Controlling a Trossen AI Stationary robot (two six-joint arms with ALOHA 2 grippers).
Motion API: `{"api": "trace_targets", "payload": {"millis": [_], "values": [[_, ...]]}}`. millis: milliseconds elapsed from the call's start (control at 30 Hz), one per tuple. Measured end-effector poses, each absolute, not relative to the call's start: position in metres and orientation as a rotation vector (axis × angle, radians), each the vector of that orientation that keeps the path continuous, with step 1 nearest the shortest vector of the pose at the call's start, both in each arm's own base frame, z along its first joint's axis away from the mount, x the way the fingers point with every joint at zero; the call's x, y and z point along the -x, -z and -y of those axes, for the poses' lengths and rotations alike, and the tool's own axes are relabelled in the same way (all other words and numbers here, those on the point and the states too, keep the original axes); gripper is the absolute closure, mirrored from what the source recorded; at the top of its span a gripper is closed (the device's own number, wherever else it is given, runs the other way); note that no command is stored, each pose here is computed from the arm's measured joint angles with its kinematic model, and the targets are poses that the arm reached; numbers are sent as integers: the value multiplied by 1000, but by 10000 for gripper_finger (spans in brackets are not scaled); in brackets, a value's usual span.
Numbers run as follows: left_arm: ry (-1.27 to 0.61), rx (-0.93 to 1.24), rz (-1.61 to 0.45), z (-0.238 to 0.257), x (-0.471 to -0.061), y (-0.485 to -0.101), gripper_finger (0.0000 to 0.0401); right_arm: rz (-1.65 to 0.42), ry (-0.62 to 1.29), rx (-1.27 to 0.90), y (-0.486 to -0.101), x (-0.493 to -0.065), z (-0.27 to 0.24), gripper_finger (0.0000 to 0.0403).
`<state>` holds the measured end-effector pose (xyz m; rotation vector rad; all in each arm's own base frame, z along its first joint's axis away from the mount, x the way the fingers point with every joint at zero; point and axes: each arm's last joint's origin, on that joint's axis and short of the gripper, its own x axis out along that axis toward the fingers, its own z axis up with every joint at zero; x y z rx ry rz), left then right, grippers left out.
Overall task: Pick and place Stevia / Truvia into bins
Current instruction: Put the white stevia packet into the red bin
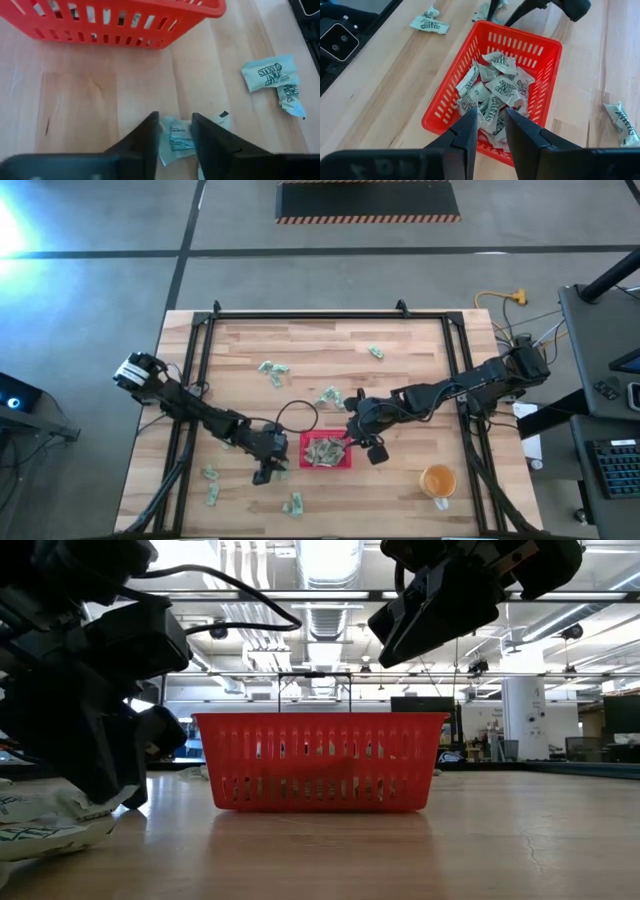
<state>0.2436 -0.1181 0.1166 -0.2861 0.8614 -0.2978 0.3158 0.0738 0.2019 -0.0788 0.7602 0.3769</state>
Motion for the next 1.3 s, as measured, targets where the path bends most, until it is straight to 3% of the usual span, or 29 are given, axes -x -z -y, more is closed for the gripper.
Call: {"api": "trace_targets", "payload": {"millis": [267, 700, 1033, 1300], "values": [[322, 292, -888, 118, -239, -120, 396, -760, -376, 79, -202, -316, -74, 321], [215, 209, -724, 108, -232, -157, 394, -880, -356, 61, -202, -308, -72, 326], [84, 37, -439, 102, -235, -189, 393, -1008, -101, 85, -205, -293, -62, 335], [128, -113, -282, 113, -259, -175, 393, -1095, 107, 131, -198, -281, -54, 330]]}}
